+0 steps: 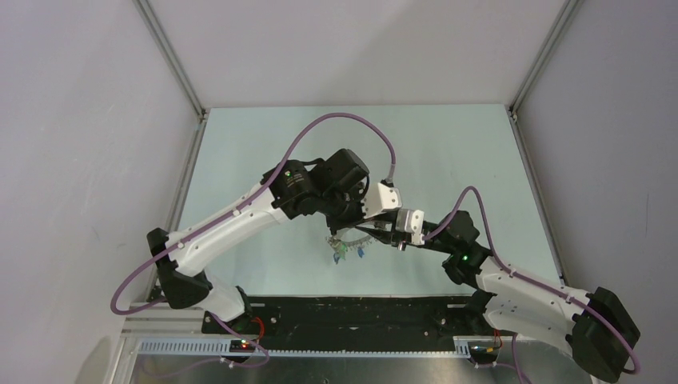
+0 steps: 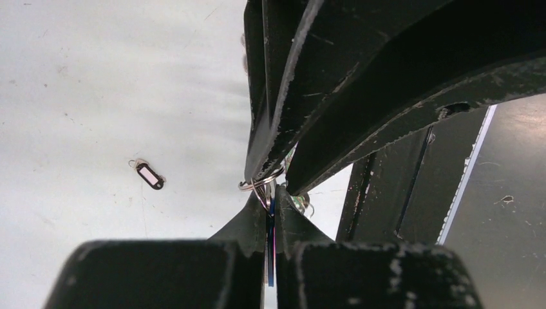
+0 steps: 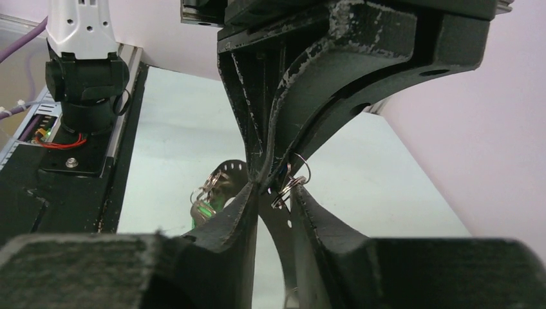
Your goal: Remove the keys from the keyring
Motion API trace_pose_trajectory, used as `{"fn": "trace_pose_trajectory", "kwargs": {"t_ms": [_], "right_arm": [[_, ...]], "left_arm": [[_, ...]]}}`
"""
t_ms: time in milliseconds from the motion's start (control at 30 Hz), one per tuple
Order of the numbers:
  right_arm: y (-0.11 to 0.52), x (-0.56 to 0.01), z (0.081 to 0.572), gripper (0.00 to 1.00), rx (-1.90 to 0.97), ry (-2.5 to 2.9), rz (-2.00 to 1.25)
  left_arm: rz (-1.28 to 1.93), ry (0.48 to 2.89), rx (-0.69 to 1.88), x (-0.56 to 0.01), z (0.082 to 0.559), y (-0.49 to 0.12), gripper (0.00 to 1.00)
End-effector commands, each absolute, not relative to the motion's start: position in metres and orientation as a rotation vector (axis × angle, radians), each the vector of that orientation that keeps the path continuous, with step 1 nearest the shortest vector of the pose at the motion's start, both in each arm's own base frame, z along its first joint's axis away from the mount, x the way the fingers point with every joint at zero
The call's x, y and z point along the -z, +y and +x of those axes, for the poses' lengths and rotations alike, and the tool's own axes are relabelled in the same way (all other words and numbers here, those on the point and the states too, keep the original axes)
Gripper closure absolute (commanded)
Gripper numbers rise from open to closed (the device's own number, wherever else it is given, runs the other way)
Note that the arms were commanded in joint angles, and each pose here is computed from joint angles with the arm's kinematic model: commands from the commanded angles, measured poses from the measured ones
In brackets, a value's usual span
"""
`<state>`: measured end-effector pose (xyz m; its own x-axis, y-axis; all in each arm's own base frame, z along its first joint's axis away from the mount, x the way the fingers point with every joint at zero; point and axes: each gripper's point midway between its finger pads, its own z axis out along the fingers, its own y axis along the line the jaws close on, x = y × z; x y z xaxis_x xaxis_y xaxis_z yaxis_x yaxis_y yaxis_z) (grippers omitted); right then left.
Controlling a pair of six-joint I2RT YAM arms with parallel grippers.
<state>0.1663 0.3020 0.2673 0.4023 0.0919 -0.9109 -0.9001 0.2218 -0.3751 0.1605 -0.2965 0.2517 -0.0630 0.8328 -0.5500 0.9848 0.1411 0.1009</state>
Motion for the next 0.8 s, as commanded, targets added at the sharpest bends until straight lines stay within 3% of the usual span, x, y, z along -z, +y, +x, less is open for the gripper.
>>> {"fn": "trace_pose_trajectory", "kwargs": {"t_ms": [0,333,767], "right_arm": [[0.3,-0.29,0.167,0.75,-0.816,0.857,-1.108],[0.29,-0.285,0.166,1.0,-0.778,0.904,-1.111],[0.284,-0.289,0.155,1.0,-0.765,0.855,-1.132]], "left_arm": [[1.7,1.81,0.532,-0.291,0.15,-0.304,1.0],[1.665,1.854,0.525,-0.288,0.151,-0.303,1.0],[1.559,1.988,0.624,-0.284,0.153,-0.306,1.0]]}}
